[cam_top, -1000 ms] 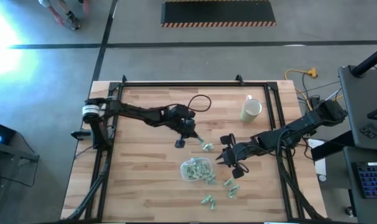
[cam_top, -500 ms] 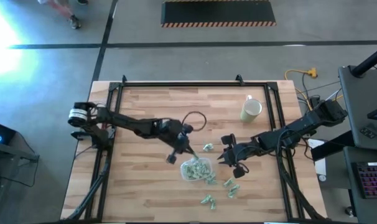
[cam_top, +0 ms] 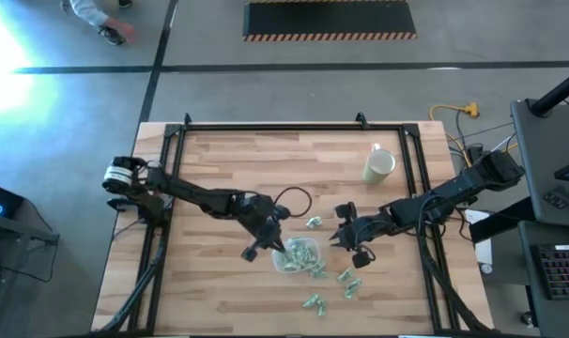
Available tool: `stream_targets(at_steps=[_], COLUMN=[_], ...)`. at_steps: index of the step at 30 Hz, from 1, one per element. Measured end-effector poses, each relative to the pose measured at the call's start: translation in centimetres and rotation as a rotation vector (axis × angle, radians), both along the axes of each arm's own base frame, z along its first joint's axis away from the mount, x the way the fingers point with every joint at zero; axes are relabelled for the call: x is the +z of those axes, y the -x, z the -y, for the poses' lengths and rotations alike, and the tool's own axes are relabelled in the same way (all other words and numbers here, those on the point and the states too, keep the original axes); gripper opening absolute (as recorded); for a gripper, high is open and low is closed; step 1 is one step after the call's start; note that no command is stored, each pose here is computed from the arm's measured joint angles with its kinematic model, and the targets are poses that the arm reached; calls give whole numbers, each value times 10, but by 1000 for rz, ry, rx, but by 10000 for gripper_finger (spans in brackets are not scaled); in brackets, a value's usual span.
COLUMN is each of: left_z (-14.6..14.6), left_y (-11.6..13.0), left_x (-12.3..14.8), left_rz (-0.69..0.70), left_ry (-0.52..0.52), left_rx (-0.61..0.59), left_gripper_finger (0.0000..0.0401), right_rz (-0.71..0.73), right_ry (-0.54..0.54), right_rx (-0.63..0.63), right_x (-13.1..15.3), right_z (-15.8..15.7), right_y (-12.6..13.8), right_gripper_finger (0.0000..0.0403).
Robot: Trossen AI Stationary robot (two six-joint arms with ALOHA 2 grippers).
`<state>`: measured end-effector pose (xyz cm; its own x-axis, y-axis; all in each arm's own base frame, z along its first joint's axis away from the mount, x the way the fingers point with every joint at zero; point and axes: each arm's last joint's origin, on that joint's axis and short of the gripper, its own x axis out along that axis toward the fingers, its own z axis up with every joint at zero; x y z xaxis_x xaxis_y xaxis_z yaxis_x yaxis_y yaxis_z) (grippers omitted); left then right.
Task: Pick and place items into bin
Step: Put the Stevia packet into the transparent bin
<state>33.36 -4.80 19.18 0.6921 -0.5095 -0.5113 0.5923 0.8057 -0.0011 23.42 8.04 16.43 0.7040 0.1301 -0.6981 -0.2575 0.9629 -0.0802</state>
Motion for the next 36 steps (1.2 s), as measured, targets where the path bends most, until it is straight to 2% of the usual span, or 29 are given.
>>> stream_targets(at_steps=[9,22,29,36], left_z=[4,3,3,2], left_y=[6,-8,-6,-6], left_x=[-17,-31,-26,-26], left_rz=[-66,-105,-101,-109], left_ry=[0,-32,-19,-18], left_rx=[19,88,106,118], left_gripper_finger=[0,6,72,136], right_rz=[0,-8,-18,5], right_ry=[0,-16,-24,17], right_rx=[0,-18,-28,-116], right_x=[0,-2,-4,-6], right_z=[0,0,1,4], right_y=[0,1,3,3], right_gripper_finger=[68,68,68,69])
